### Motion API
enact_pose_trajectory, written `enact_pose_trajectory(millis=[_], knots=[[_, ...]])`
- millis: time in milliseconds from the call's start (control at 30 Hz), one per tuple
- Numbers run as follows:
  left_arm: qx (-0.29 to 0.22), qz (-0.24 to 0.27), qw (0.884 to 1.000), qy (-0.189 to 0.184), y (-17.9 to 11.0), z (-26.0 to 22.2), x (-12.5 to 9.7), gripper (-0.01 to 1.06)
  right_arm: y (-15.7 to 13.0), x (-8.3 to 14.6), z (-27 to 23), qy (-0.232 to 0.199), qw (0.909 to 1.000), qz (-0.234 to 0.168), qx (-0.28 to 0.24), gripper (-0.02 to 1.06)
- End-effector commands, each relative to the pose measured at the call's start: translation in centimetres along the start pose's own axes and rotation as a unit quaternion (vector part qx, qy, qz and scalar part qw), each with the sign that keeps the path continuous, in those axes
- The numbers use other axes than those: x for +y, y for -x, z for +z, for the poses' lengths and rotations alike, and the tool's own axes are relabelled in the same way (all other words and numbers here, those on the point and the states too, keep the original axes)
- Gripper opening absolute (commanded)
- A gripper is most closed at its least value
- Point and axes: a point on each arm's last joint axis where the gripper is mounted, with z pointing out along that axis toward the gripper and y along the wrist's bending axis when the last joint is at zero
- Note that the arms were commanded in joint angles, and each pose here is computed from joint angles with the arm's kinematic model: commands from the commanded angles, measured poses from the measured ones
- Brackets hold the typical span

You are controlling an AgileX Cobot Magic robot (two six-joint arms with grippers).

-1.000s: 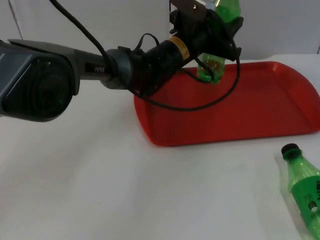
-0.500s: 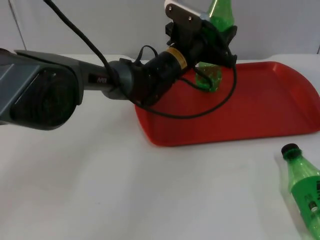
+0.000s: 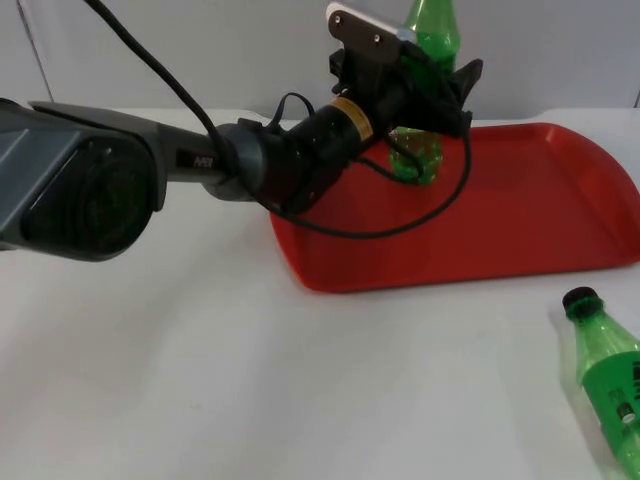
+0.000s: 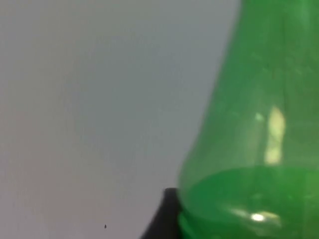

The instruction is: Place the bottle upright on the tray.

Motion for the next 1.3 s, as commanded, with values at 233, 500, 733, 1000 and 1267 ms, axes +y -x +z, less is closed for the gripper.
enact_pose_trajectory(millis=[233,500,733,1000,1267], knots=[[0.002,-0.001,1.0,-0.003,0.0,0.1,-0.1,0.84,0.0,0.0,-0.1,-0.003,1.0,0.001,-0.005,1.04],[0.004,0.006,1.0,-0.005,-0.1,0.1,-0.2,0.94,0.0,0.0,-0.1,-0.003,1.0,0.001,-0.005,1.04],[0.007,0.005,1.0,-0.004,0.0,0.1,-0.1,1.05,0.0,0.0,-0.1,-0.003,1.0,0.001,-0.005,1.04],[0.043,-0.008,0.999,0.004,-0.2,0.0,0.6,1.05,0.0,0.0,-0.1,-0.003,1.0,0.001,-0.005,1.04],[0.086,0.003,0.996,0.013,0.8,0.3,1.4,1.05,0.0,0.0,-0.1,-0.003,1.0,0.001,-0.005,1.04]])
